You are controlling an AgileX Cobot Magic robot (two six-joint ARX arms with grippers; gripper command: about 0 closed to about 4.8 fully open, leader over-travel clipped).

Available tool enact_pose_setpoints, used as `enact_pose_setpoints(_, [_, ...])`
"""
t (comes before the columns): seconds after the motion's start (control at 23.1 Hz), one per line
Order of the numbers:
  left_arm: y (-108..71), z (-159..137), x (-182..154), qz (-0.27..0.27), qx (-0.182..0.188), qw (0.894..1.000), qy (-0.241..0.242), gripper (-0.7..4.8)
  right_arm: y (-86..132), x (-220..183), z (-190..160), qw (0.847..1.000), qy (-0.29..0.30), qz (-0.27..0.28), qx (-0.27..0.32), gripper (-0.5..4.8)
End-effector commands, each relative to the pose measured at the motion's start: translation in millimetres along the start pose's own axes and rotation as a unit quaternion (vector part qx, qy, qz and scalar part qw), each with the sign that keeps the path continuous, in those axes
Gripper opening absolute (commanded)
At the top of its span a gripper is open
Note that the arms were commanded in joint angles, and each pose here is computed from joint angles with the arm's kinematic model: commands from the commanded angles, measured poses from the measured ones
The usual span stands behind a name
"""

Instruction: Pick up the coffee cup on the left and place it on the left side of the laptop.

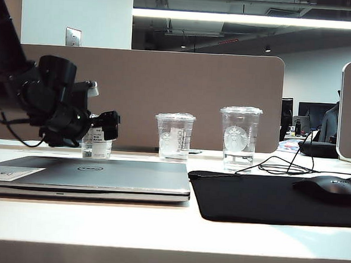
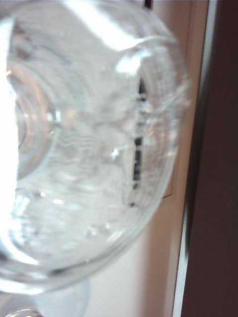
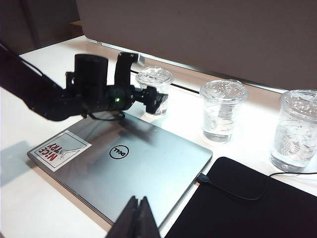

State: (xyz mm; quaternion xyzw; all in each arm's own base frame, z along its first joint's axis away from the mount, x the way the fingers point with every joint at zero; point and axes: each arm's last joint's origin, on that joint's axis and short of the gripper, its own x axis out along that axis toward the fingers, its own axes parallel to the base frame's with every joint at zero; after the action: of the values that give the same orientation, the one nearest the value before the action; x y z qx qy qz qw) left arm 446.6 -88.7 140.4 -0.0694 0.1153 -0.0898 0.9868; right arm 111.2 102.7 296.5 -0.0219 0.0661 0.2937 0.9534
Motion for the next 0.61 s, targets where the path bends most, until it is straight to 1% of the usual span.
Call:
enact_pose_setpoints(0.04, [-0.6, 5.7, 5.0, 0.003, 0.015, 1.0, 0.006, 4.79, 0.2, 0.0, 5.8, 1.0, -0.021, 0.001, 0.006, -0.05])
enact_pose_setpoints(0.3, [-0.1, 2.2, 19.7, 0.0, 0.015, 1.0, -0.001, 4.79, 0.6, 1.2, 6.9, 1.0, -0.026, 0.001, 0.006, -0.05])
enact_pose_setpoints(0.43, [-0.3, 3.4, 21.7, -0.001, 0.015, 1.0, -0.009, 4.79, 0.6, 1.2, 6.8, 1.0, -0.026, 0.001, 0.006, -0.05])
enact_pose_setpoints(0.61, [0.1, 1.1, 22.5, -0.001, 0.015, 1.0, -0.007, 4.79, 0.6, 1.2, 6.8, 1.0, -0.026, 0.002, 0.006, -0.05])
